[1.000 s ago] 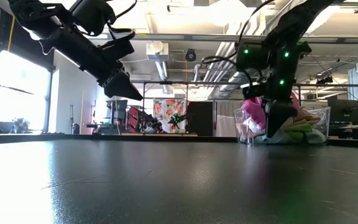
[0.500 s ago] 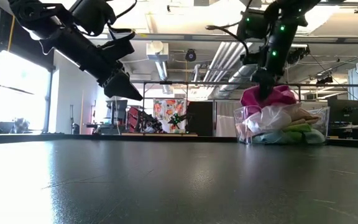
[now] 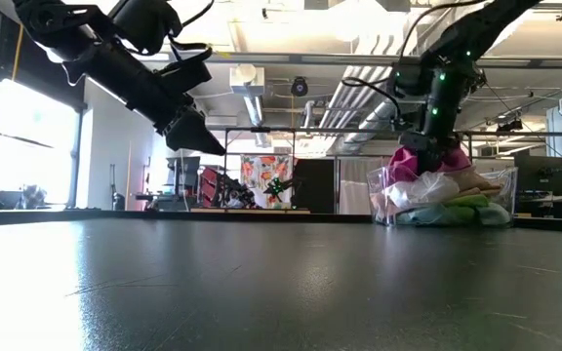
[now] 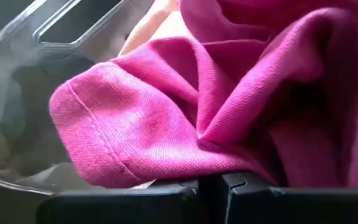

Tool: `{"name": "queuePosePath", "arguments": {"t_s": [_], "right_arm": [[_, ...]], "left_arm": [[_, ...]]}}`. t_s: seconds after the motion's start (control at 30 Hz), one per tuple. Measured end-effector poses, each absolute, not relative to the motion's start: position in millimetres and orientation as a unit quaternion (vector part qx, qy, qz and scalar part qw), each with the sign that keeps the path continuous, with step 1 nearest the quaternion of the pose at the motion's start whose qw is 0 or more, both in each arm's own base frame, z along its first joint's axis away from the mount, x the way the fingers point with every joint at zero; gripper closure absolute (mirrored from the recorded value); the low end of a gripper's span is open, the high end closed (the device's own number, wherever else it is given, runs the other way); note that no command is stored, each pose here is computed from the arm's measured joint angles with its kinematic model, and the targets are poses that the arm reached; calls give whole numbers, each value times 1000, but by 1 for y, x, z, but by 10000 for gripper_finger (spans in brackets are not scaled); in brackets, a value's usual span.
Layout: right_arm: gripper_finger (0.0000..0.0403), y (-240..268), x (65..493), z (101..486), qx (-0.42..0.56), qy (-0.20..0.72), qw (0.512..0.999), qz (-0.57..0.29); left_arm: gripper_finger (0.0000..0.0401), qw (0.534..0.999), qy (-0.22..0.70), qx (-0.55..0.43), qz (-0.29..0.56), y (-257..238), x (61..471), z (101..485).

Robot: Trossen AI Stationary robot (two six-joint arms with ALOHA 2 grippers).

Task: Sort towels by color in basket
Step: Put the pink towel into the top transparent bin

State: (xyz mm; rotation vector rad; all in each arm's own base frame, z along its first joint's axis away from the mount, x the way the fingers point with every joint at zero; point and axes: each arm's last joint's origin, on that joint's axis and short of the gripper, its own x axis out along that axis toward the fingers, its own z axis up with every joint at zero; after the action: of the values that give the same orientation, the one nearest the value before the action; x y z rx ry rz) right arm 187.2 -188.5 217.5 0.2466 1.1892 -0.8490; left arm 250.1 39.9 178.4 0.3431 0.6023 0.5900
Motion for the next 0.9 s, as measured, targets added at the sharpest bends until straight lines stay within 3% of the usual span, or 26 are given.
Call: {"name": "queuePosePath", "arguments": {"t_s": [0.2,0.57,0.7,0.9], "right_arm": [[391,-193,179,219,133,553,734,-371],[274,-177,170,289,159,514,790,-294],[270,-181,170,300,131,462,806,-347],[270,-196,167,276,126,437,781,-427]], "left_arm": [[220,901,283,164,286,40,251,180],[220,920,279,148,234,37,253,179],[220,921,277,142,232,37,253,179],[220,922,275,142,233,37,253,179]]}}
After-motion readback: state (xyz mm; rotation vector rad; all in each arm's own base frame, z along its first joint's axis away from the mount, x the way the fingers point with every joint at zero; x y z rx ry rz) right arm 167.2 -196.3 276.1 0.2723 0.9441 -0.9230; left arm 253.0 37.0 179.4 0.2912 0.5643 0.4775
